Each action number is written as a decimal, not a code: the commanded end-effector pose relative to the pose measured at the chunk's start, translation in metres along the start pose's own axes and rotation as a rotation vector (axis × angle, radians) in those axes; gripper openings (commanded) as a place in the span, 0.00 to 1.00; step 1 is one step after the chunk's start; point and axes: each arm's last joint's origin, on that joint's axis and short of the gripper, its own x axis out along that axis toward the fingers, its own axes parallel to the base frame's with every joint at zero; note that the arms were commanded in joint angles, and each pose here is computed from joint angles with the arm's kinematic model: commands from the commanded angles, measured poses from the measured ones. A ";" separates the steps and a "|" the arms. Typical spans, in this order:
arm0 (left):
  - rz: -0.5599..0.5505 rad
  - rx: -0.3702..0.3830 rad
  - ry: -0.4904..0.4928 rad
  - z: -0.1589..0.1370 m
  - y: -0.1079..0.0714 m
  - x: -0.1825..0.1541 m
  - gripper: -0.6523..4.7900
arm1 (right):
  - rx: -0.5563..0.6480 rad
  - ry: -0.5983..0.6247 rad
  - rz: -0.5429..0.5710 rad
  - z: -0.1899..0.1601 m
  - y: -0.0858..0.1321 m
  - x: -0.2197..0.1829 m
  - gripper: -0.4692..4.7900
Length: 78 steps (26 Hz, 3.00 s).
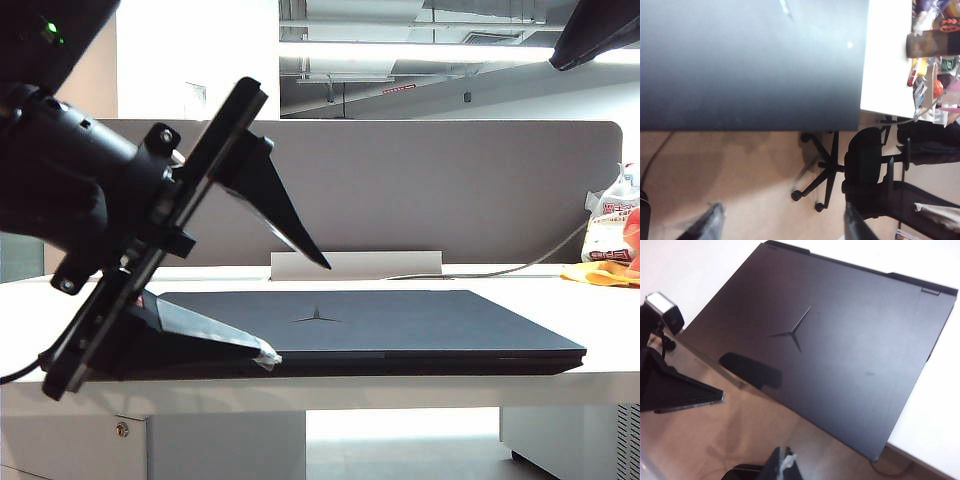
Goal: Open the lid of the laptop and use the keypad to enter the password "123".
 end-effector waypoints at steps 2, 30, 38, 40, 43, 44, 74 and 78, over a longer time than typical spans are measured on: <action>-0.056 -0.047 -0.009 0.001 -0.002 0.007 0.69 | -0.007 -0.025 -0.005 0.003 0.000 -0.001 0.07; -0.072 -0.178 -0.060 0.007 0.008 0.047 0.50 | -0.025 -0.018 -0.007 0.002 0.000 -0.001 0.07; -0.061 -0.182 -0.041 0.011 0.007 0.064 0.50 | -0.024 0.005 -0.009 0.000 0.000 -0.001 0.07; -0.059 -0.189 -0.053 0.015 0.009 0.063 0.50 | -0.023 0.008 -0.009 -0.001 0.000 -0.001 0.07; -0.062 -0.183 -0.072 0.023 0.011 0.061 0.50 | -0.024 0.008 -0.009 -0.001 0.000 -0.001 0.07; -0.078 -0.150 -0.067 0.026 0.010 0.061 0.49 | -0.023 0.008 -0.009 -0.001 0.000 -0.001 0.07; -0.157 0.160 -0.019 0.042 -0.012 0.035 0.16 | -0.022 0.021 -0.011 -0.002 0.000 0.000 0.07; -0.144 0.103 0.023 0.024 -0.017 0.039 0.44 | -0.021 0.036 -0.012 -0.003 0.000 0.000 0.07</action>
